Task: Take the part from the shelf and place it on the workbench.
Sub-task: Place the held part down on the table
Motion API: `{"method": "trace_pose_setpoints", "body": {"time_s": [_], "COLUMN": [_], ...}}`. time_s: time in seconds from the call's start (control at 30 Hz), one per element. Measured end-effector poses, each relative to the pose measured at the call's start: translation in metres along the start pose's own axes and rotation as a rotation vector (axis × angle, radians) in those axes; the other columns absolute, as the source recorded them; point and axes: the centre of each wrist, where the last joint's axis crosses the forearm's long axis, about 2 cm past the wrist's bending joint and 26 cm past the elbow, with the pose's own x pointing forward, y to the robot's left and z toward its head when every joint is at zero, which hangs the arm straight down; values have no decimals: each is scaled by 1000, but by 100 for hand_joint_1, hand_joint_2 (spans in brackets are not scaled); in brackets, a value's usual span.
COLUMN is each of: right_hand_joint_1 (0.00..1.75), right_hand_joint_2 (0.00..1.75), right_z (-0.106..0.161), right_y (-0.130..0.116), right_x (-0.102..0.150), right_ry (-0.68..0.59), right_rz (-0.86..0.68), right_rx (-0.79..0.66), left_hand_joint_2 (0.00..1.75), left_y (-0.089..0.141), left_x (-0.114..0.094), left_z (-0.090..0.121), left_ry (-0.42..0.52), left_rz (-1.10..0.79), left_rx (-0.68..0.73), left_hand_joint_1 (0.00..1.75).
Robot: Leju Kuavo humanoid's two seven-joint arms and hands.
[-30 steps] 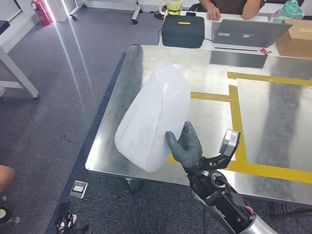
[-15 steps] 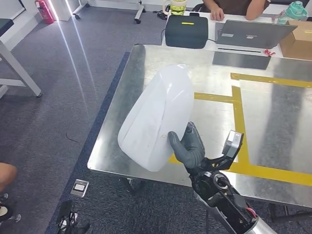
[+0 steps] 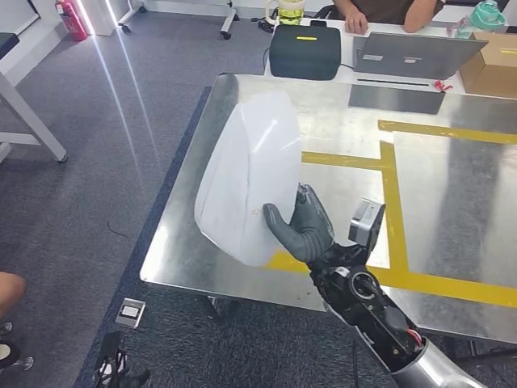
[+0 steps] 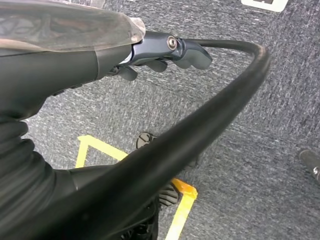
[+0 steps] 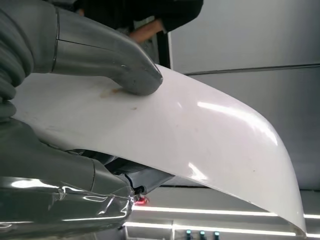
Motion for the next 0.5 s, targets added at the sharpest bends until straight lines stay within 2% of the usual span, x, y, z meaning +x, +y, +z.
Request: {"method": "trace_pose_setpoints", "body": {"time_s": [0.1,0.33,0.5], "right_hand_joint_1": [175,175,175], "right_hand_joint_2": [175,175,175], "right_z": [-12,-58,-82], "right_y": [-7,-30,-46], "right_x": [5,20,18], "right_ry": [17,104,176], "right_rz": [90,436,607], "right_rx": [22,117,155], "left_hand_joint_2": [175,175,175], "left_y": [-1,-5,-7], "left_x": [1,9,14], "left_z": [0,-2,-2], "left_ry": [-1,-16,-25], "left_rz": [-3,-3,-4], "left_rx": [-4,-18,-24], "left_hand_joint_1": [0,0,0]}}
